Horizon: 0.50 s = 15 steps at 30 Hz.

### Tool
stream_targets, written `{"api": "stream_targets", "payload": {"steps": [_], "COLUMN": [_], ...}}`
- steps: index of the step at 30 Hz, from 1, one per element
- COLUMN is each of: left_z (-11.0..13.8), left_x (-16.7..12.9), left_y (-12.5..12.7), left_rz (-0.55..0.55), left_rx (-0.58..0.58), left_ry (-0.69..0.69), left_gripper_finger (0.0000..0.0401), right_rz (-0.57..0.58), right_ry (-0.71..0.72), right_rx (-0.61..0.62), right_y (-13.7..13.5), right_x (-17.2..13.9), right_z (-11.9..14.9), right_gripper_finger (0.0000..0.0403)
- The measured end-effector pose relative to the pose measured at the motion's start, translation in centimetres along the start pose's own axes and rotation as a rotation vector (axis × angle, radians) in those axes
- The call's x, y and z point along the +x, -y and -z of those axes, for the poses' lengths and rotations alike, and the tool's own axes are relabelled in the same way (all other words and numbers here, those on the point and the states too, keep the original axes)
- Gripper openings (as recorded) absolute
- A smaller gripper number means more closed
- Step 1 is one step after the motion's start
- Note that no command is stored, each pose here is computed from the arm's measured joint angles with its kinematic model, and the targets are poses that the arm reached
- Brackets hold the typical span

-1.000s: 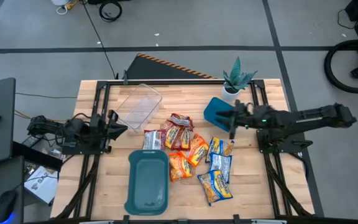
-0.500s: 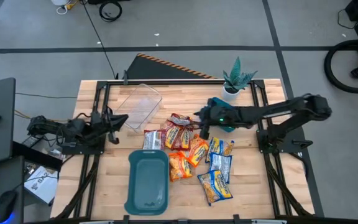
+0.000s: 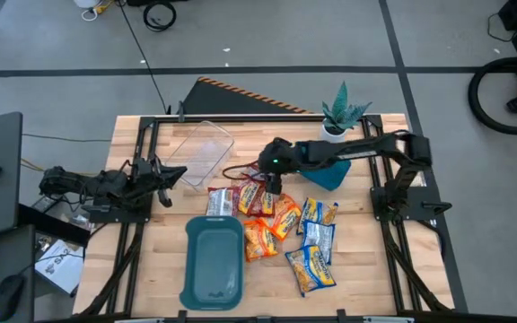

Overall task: Sort Maruchan noodles
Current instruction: Put the red noodle pack into the small blue bin

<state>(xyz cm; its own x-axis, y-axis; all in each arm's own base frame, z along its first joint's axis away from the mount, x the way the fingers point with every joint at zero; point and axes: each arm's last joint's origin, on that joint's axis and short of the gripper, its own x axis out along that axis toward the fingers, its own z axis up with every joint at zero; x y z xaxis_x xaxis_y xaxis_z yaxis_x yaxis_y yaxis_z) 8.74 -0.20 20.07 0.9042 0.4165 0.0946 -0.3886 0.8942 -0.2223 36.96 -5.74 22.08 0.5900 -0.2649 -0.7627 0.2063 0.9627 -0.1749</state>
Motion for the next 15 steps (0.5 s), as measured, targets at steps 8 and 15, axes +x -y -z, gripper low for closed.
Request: {"api": "stream_targets", "payload": {"steps": [8, 15], "left_z": [0.3, 0.3], "left_x": [0.0, 0.0], "left_y": [0.0, 0.0], "left_rz": [-0.004, -0.003], "left_rx": [0.024, 0.025], "left_ry": [-0.022, -0.023], "left_gripper_finger": [0.0012, 0.0012], "right_rz": [-0.024, -0.013], "right_ry": [-0.089, -0.080], "right_rx": [-0.035, -0.021], "right_y": [-0.4, 0.4], "right_x": [2.9, 2.2], "right_z": [1.2, 1.0], "right_gripper_finger": [0.0158, 0.0044]}}
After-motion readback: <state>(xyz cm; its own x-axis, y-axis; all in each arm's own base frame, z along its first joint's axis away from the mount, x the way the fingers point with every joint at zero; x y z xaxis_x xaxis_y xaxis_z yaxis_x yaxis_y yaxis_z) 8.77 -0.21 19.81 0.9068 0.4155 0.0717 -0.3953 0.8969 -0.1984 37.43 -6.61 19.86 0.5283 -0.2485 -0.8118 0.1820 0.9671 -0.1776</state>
